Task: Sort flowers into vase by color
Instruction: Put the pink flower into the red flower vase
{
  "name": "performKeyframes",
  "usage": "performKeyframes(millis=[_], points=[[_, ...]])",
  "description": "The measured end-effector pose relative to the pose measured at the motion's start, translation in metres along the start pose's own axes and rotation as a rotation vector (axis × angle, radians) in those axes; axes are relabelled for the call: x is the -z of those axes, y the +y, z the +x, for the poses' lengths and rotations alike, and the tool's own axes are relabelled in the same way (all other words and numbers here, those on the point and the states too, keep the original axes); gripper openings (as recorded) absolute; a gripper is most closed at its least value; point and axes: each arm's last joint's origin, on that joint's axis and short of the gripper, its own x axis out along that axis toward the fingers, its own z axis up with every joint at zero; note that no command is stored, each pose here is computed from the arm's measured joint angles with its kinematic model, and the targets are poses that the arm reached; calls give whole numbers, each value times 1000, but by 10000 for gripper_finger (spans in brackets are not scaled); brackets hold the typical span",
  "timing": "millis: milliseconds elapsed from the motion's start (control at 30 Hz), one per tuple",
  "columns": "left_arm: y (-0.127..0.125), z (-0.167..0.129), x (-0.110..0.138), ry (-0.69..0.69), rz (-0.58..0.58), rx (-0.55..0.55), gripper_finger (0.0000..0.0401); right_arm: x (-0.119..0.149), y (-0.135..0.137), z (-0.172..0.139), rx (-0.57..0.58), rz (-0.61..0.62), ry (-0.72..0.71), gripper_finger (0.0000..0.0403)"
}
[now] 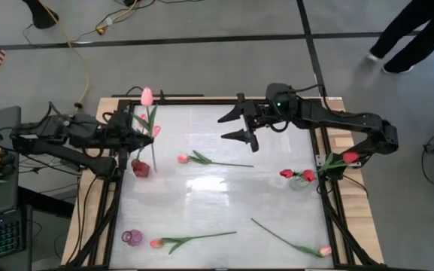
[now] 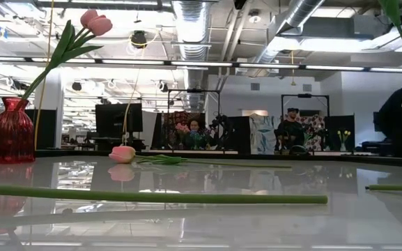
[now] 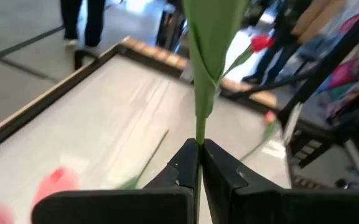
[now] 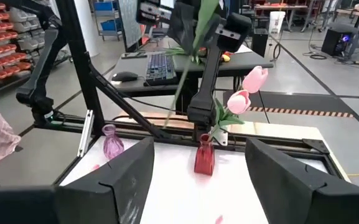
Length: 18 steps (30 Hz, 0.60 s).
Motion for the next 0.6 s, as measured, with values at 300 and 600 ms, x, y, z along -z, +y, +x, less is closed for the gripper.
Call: performKeyframes(millis=[300, 600], points=[[5, -6, 18, 180, 159, -10, 0, 1, 0, 0, -1, 5, 14, 280], [21, -13, 46, 218, 179, -57, 0, 7, 0, 1, -4, 25, 62, 280]])
